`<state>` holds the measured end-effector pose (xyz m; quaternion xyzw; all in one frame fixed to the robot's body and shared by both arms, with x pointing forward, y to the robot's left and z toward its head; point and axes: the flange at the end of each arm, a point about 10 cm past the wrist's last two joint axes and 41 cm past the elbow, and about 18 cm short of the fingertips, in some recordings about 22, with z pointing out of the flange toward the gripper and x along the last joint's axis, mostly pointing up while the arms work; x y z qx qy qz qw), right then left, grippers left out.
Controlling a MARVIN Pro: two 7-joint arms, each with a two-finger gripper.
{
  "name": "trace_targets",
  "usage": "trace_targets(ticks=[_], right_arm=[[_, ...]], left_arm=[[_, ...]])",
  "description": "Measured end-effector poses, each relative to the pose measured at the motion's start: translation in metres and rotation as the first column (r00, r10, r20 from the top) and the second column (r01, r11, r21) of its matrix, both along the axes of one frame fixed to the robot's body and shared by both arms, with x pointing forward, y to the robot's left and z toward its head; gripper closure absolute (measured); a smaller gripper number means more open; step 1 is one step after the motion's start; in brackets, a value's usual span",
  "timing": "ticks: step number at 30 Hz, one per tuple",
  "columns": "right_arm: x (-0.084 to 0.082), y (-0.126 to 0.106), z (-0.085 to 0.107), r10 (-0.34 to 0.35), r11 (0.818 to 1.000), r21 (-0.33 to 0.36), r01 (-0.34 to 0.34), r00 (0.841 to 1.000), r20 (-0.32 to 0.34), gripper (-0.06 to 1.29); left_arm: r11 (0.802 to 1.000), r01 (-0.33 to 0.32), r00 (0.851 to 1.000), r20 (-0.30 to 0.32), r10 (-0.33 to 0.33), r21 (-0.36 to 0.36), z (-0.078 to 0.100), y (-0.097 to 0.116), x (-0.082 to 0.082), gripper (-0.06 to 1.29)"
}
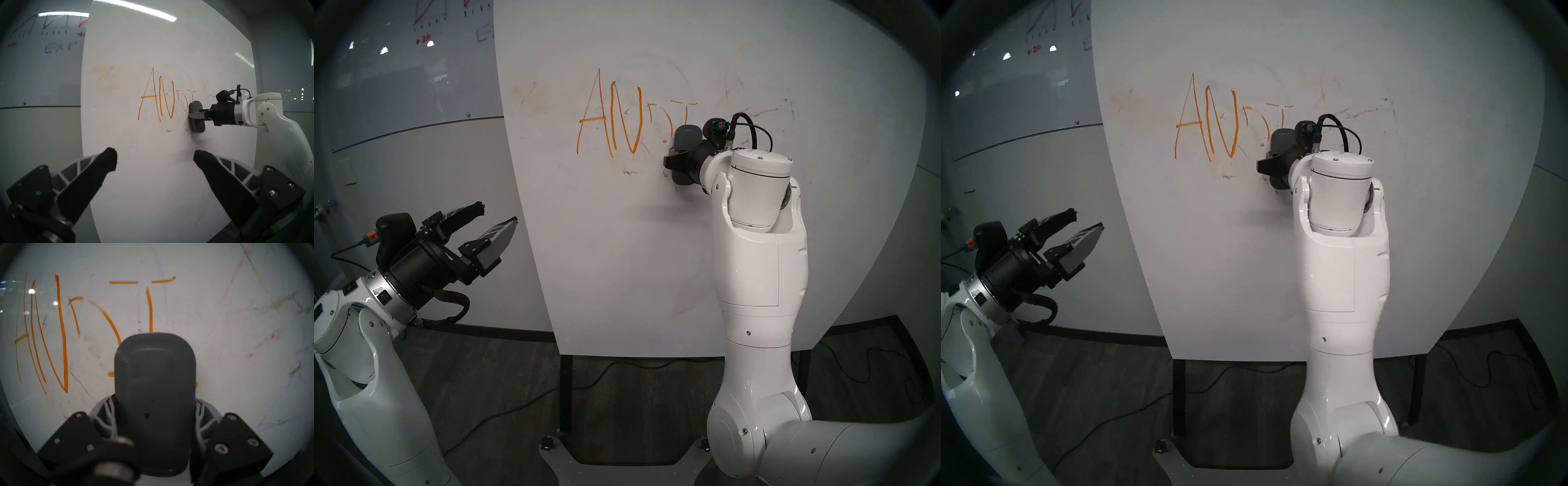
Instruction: Erase all marks on the whiteboard with the eraser
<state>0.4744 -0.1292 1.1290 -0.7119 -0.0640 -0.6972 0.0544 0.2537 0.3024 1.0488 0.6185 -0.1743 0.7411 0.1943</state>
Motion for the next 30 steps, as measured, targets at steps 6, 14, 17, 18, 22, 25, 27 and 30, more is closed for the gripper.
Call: trace_targets(ticks=[6,14,17,18,22,25,27,30], right_arm=[[0.0,0.001,0.008,-0.001,1.0,0.002,0.001,1.0,0.016,0.68],[0.0,0.001,0.019,0.001,1.0,0.004,-0.001,0.999,0.033,0.68],[0.0,0.001,0.024,0.002,1.0,0.005,-0.002,0.999,0.037,0.68],[0.0,0.001,0.025,0.002,1.0,0.005,-0.002,0.999,0.038,0.68],[0.001,0.001,0.03,0.004,1.0,0.006,-0.004,0.999,0.04,0.68],[0.001,0.001,0.034,0.005,1.0,0.007,-0.005,0.999,0.041,0.68],[0.001,0.001,0.036,0.006,1.0,0.008,-0.006,0.999,0.041,0.68],[0.001,0.0,0.04,0.007,1.0,0.011,-0.008,0.999,0.044,0.68]], left_arm=[[1.0,0.0,1.0,0.0,0.0,0.0,0.0,0.0,0.0,-0.01],[1.0,0.0,1.0,0.0,0.0,0.0,0.0,0.0,0.0,-0.01],[1.0,0.0,1.0,0.0,0.0,0.0,0.0,0.0,0.0,-0.01],[1.0,0.0,1.0,0.0,0.0,0.0,0.0,0.0,0.0,-0.01],[1.0,0.0,1.0,0.0,0.0,0.0,0.0,0.0,0.0,-0.01],[1.0,0.0,1.0,0.0,0.0,0.0,0.0,0.0,0.0,-0.01],[1.0,0.0,1.0,0.0,0.0,0.0,0.0,0.0,0.0,-0.01],[1.0,0.0,1.0,0.0,0.0,0.0,0.0,0.0,0.0,-0.01]])
